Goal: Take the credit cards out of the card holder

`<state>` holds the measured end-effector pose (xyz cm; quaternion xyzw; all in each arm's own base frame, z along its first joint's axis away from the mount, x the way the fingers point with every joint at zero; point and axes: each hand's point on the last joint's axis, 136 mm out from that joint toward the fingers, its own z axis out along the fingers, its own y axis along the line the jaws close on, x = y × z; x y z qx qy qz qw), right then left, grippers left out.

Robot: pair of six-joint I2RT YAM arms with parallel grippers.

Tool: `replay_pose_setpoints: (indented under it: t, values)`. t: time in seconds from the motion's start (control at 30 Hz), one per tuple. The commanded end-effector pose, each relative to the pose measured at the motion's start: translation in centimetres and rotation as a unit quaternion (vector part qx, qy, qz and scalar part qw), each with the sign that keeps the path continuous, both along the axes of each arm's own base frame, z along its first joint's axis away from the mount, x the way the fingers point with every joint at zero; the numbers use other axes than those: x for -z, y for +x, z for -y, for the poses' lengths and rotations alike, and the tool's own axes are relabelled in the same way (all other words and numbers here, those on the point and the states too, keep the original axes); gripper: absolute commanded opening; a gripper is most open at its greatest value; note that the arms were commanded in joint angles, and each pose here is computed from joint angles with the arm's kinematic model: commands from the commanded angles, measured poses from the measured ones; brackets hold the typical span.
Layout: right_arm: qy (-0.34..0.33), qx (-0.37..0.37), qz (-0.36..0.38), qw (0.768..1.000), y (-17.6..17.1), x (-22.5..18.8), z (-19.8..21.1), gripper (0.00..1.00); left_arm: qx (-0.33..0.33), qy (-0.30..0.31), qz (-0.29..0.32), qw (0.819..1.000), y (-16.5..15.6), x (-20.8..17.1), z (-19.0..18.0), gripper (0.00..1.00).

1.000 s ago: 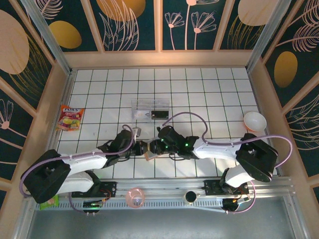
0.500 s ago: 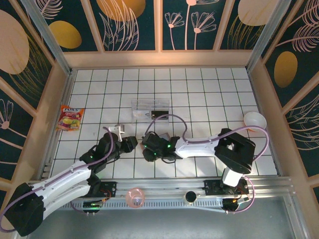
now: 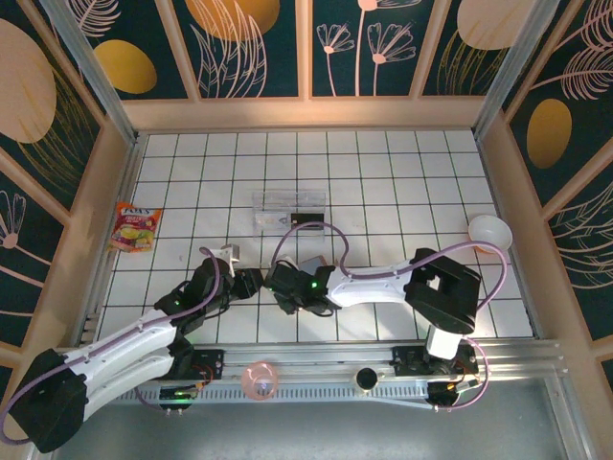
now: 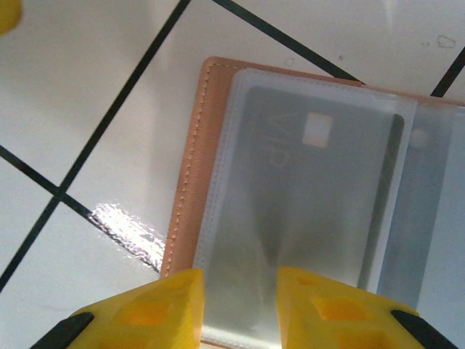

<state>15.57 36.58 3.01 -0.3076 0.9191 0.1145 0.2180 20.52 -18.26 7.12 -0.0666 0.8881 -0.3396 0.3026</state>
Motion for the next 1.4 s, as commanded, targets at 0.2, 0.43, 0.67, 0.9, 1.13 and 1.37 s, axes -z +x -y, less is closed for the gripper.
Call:
replay_pose_setpoints:
  t: [0.2, 0.43, 0.67, 0.9, 1.13, 1.37]
  values:
    - [-0.042, -0.005, -0.009, 0.999, -0.5, 1.9, 0.3, 0.17, 0.006, -0.008, 0.002, 1.000, 0.1, -0.4, 0.3, 0.32]
    - [0.046, 0.015, -0.019, 0.999, -0.1, -1.1, -1.0, 0.00, 0.045, -0.014, -0.002, 0.999, -0.2, -0.7, 1.7, 0.19]
    - [0.174, 0.050, -0.053, 0.982, 0.7, -4.9, -1.8, 0.00, 0.067, -0.029, -0.012, 0.997, -0.3, -0.4, 2.9, 0.02]
    - [0.185, 0.058, -0.067, 0.979, 0.5, -4.8, -1.7, 0.00, 0.081, -0.024, -0.018, 0.996, -0.1, 0.3, 4.2, 0.00]
    - [0.195, 0.076, -0.049, 0.977, 1.0, -6.0, -0.8, 0.31, 0.107, -0.015, -0.029, 0.994, 0.0, 1.0, 6.0, 0.00]
    - [0.201, 0.144, 0.010, 0.969, 3.2, -8.9, 4.3, 0.36, 0.146, -0.019, -0.040, 0.988, -0.8, 1.0, 8.6, 0.00]
